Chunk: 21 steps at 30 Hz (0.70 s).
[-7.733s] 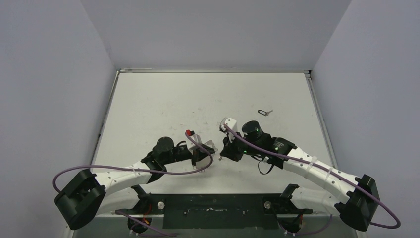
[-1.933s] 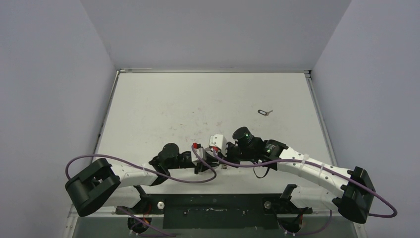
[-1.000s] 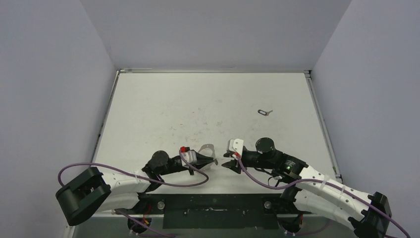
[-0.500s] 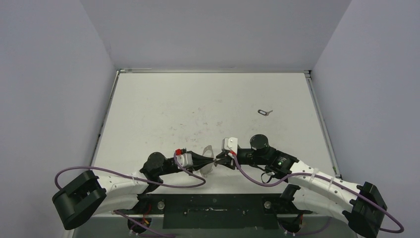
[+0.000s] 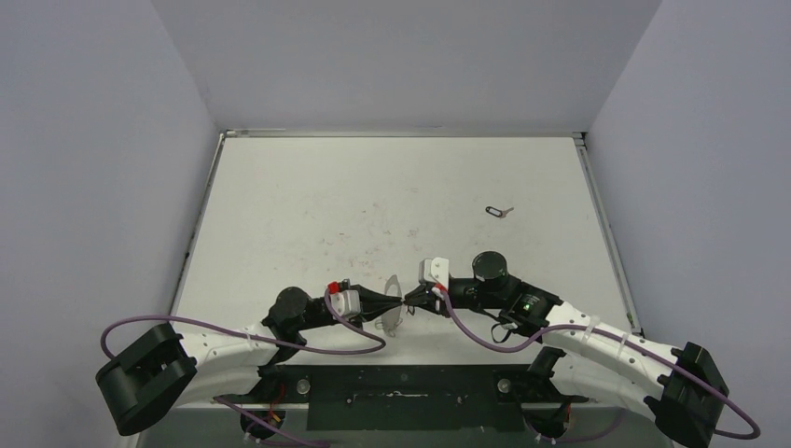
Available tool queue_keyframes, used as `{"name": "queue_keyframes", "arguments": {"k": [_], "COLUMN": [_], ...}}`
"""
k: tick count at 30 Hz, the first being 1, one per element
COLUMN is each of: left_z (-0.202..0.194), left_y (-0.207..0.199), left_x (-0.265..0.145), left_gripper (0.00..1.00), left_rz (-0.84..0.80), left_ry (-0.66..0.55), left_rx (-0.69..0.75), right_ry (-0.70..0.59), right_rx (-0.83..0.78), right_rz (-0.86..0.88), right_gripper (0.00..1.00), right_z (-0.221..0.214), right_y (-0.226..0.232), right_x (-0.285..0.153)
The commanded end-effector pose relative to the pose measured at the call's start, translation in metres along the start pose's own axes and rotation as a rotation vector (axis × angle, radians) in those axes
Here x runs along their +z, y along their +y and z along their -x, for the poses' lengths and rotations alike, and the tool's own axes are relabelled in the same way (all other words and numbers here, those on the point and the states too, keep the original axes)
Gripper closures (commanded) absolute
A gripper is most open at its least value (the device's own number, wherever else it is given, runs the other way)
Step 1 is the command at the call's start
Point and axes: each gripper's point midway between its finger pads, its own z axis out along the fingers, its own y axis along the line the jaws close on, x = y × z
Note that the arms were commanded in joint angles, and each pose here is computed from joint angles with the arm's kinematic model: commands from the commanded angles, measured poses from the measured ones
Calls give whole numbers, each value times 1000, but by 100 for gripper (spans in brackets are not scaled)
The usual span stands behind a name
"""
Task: Put the keys on the keyring
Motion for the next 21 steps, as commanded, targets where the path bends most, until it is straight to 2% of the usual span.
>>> {"name": "queue_keyframes", "arguments": {"k": [1,7,9,12,16,21], "left_z": [18,13,10,10,5,2], "left_y": [-2,4,6,11,18,23], "left_x": [3,0,-2,-6,-14,-21], "left_gripper": [100,99,84,70,62,61], "left_rz": [-16,23,41,75,129,160], "left_ry": [-57,-31,-14,7,54,116], "left_rx": [36,26,25,28,39,48], "right_ry": [-88,-36,24,131,267,404], "right_rx": [-57,-31,-8,36,75,102], "right_rz": [20,18,18,3,-37,-69], "right_gripper": [100,100,100,100,100,100], "right_z": [28,26,20,8,-5,-14], "right_y": [-1,-2,-3,-8,-15,-21], "right_x": [1,-3,-4,-6,-10,-12]}}
